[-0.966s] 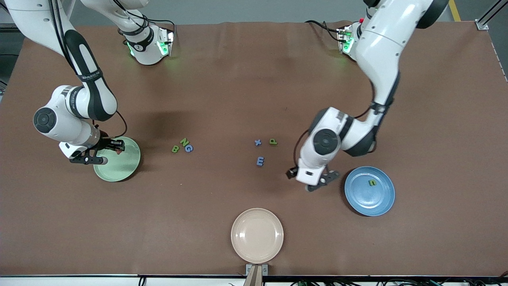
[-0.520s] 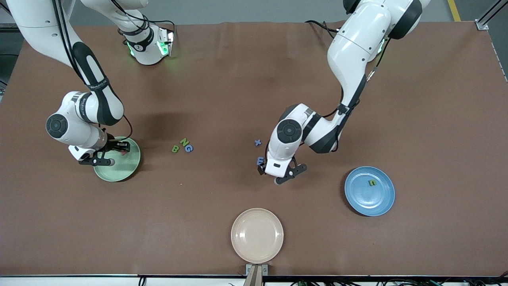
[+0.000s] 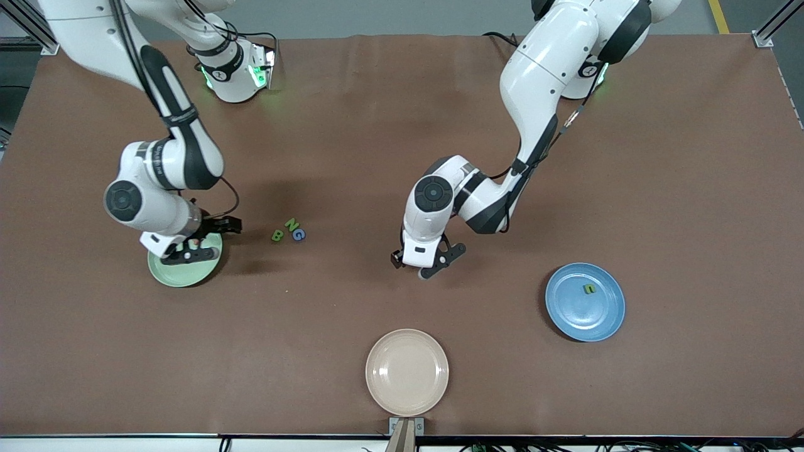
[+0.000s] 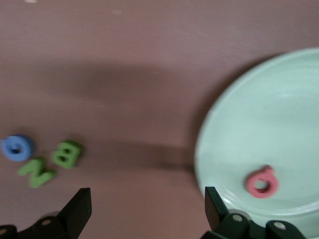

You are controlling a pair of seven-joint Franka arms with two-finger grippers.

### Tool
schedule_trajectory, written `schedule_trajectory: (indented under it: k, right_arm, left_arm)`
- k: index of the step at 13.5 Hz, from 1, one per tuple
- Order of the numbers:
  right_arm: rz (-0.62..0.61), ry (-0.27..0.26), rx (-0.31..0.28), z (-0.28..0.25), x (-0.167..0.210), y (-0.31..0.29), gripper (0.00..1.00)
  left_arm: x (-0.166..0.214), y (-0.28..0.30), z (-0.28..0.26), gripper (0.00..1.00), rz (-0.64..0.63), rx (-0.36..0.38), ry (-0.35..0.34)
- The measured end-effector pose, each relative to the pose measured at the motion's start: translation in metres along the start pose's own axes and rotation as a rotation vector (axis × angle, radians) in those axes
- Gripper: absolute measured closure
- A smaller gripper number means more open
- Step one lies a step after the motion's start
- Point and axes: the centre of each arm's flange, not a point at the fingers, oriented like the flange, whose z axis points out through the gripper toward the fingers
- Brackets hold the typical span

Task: Sort upper and lower case letters into plates
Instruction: 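Grasp the blue m with the left gripper while the right gripper grasps the G, then place the m on the blue plate while the right gripper places the G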

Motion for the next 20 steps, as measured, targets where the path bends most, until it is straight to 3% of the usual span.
schedule_trajectory:
  k: [2,7,9,11,17,19,20]
  right_arm:
    - [-0.057,0.025,-0.011,-0.003,0.004,-0.052,0.00]
    - [-0.058,0.091,-0.028,0.027,-0.001,-0.160,0.00]
    - [-0.062,0.084,-0.036,0.050,0.004,-0.165,0.01]
    - [-0.056,0.071,-0.045,0.064,0.011,-0.161,0.13]
    - [-0.040,0.063,-0.051,0.067,0.016,-0.150,0.17]
    - [-0.039,0.051,-0.054,0.072,0.015,-0.149,0.30]
    - [-0.039,0.045,-0.055,0.074,0.014,-0.149,0.30]
  left_arm:
    - [-0.004,0.000,0.001,0.19,-0.112,0.001,-0.001]
    - [-0.014,-0.003,0.016,0.21,-0.335,0.022,0.000]
    - [-0.014,-0.004,0.019,0.22,-0.382,0.025,0.006]
    - [-0.007,-0.005,0.019,0.23,-0.414,0.025,0.017]
    - [-0.002,-0.007,0.026,0.29,-0.443,0.028,0.024]
    - [-0.003,-0.007,0.026,0.31,-0.442,0.027,0.024]
    - [-0.004,-0.006,0.025,0.31,-0.440,0.026,0.024]
